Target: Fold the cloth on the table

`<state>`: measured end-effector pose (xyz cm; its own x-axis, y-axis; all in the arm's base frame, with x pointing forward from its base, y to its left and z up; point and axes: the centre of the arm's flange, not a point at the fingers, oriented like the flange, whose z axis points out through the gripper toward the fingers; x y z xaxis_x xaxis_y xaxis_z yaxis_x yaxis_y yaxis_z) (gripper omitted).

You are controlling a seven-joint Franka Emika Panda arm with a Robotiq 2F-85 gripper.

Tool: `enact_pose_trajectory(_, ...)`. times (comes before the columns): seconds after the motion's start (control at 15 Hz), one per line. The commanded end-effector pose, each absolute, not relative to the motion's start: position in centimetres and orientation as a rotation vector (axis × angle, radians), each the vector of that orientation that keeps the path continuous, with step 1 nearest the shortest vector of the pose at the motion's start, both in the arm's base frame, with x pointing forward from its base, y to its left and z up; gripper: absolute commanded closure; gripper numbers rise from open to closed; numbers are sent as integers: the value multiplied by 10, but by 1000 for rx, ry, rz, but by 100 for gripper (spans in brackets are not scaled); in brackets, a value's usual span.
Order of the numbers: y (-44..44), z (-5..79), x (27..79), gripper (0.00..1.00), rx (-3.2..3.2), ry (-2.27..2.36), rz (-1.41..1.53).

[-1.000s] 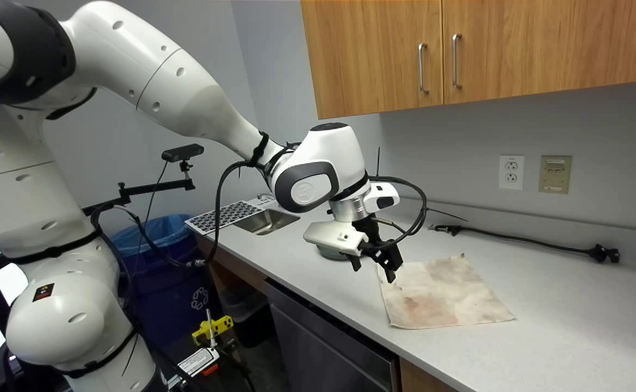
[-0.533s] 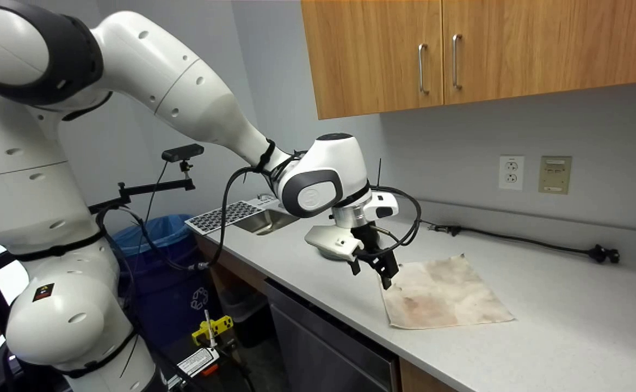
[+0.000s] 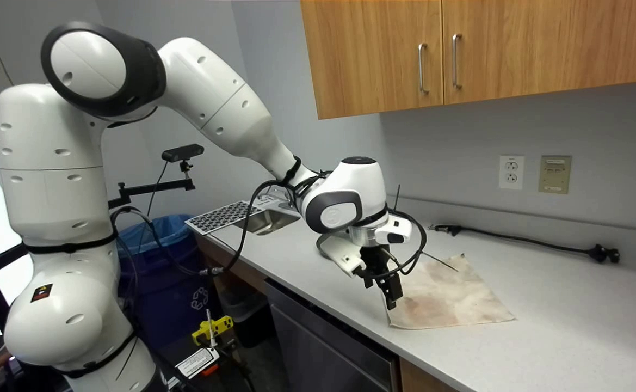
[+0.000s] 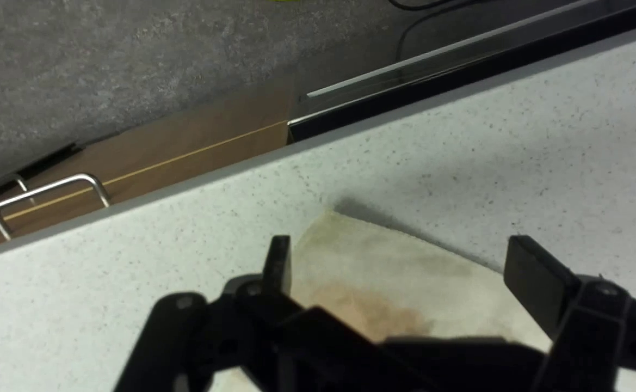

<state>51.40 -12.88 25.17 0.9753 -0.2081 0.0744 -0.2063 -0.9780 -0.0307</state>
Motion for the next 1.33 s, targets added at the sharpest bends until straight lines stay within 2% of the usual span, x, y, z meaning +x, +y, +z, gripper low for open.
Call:
enact_pose_trajectory(0.0,-149,235,535,0,-3028,520,-93)
enact_pose_trajectory(0.47,-171,211,552,0,-2849,786,-71)
enact_pose_trajectory(1.27,-171,177,555,0,-2799,910,28)
